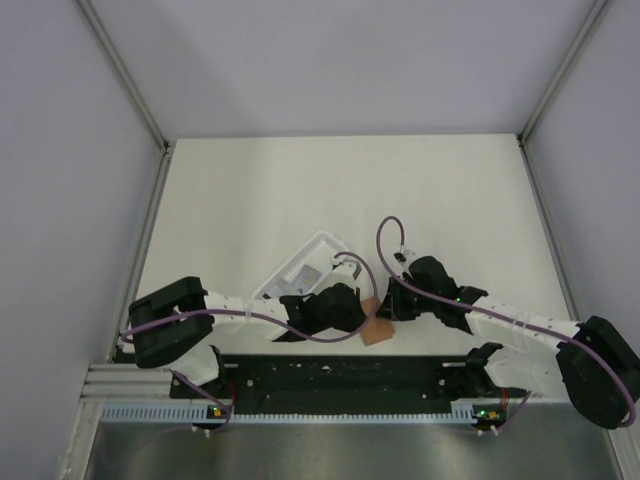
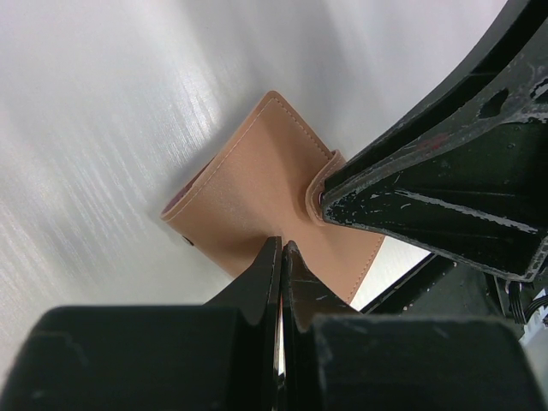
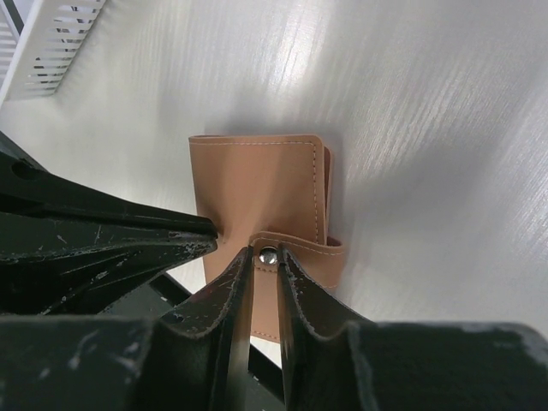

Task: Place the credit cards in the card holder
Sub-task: Close the card holder at the center of the board.

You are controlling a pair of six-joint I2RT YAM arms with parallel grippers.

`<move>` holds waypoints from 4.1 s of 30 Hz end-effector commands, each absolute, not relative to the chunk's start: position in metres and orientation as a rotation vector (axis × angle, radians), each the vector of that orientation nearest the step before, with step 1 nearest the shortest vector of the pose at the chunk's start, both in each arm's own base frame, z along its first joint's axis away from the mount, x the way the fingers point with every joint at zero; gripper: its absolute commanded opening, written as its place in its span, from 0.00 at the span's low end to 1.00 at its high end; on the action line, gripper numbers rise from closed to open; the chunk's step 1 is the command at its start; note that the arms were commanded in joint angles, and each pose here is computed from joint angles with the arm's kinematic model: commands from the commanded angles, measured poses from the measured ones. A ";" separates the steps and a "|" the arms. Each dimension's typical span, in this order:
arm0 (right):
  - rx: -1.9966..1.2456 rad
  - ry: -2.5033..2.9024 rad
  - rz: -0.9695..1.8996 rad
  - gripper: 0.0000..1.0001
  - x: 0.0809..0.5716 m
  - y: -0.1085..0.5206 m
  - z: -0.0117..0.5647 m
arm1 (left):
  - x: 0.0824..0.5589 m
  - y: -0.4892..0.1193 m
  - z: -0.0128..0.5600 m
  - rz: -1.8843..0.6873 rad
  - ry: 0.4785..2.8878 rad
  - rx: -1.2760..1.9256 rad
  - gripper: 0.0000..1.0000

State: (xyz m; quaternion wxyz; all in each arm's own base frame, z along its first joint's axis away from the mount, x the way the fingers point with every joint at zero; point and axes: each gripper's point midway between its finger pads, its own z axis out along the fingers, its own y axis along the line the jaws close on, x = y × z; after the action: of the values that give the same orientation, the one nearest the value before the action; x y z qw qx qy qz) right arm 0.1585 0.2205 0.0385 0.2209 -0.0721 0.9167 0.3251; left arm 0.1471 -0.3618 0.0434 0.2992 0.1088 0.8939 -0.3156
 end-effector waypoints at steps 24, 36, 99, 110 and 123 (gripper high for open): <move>-0.196 2.629 0.771 0.16 0.168 0.219 0.033 | 0.149 -0.368 0.046 -0.859 2.353 0.298 0.00; -0.231 2.701 0.575 0.16 0.166 0.218 0.025 | 0.148 -0.366 0.046 -0.859 2.353 0.298 0.00; -0.244 2.765 0.012 0.00 0.123 0.182 -0.032 | 0.144 -0.346 0.041 -0.842 2.357 0.257 0.00; -0.096 2.331 0.515 0.46 0.176 0.226 0.094 | 0.147 -0.348 0.049 -0.844 2.339 0.259 0.00; -0.013 2.337 0.602 0.25 0.172 0.193 0.087 | 0.147 -0.353 0.051 -0.858 2.337 0.262 0.00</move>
State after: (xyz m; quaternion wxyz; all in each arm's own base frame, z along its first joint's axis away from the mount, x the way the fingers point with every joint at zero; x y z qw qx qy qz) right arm 0.1764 0.1955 0.0893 0.3616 0.0009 0.9044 0.2264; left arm 0.1429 -0.3448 0.0372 0.2999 0.0997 0.8970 -0.3092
